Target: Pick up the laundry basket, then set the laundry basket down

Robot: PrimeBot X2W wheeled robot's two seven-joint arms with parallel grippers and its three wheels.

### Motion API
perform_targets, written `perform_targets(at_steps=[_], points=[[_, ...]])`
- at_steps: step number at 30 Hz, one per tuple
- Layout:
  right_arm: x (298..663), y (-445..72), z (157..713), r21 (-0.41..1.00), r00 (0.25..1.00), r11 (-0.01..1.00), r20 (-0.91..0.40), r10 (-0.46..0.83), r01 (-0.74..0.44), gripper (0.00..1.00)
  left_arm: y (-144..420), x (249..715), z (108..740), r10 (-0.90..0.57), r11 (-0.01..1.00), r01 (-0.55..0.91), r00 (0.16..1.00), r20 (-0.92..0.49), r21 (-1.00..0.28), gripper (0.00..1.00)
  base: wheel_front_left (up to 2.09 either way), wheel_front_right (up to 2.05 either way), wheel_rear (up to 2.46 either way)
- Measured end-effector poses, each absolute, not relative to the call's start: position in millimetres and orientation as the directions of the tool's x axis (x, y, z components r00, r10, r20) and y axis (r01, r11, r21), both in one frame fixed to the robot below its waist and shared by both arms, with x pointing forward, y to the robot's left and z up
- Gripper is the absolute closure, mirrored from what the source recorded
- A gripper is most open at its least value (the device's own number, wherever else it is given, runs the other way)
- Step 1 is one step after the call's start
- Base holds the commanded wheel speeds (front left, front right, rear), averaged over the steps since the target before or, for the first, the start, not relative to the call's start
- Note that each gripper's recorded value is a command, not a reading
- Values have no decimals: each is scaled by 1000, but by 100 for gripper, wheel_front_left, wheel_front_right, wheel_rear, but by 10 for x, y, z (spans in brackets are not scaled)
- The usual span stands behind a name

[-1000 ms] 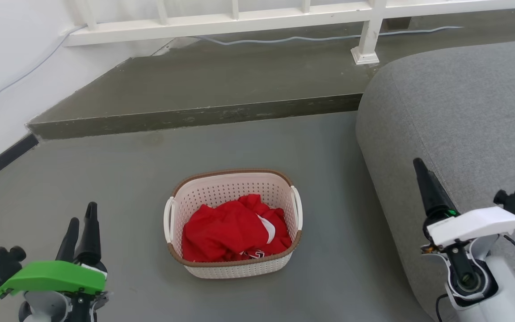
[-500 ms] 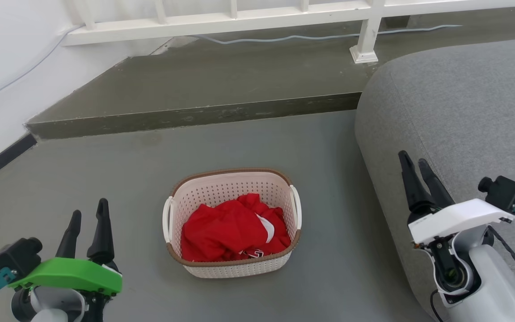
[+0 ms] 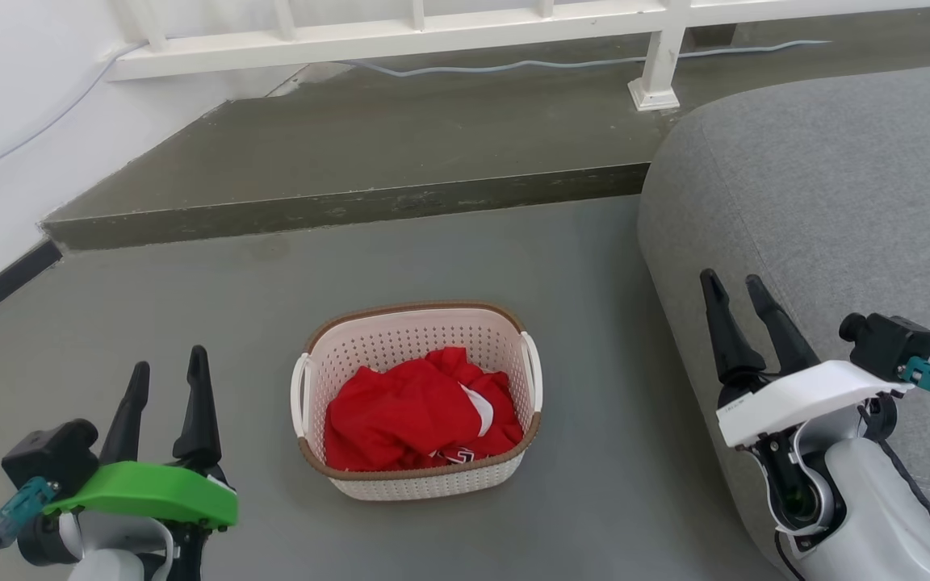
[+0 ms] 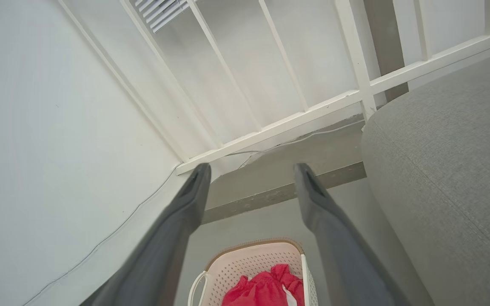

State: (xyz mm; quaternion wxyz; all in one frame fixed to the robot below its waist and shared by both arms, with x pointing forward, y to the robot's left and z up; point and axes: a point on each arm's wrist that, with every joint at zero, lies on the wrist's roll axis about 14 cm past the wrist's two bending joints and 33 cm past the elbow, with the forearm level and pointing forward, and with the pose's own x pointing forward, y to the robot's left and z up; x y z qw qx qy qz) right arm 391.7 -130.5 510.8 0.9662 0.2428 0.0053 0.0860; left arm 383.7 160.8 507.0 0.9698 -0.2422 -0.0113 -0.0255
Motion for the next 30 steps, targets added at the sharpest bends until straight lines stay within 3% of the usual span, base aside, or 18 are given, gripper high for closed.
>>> perform_targets(at_steps=[18, 30], points=[[3898, -1210, 5202, 242, 973, 944, 98, 207, -225, 0, 1505, 3885, 5322, -85, 958, 123, 985, 153, -257, 0, 0, 0, 0], [3917, -1214, 5222, 246, 974, 944, 107, 198, -219, 0, 1515, 3897, 5332, -83, 957, 124, 984, 160, -262, 0, 0, 0, 0]])
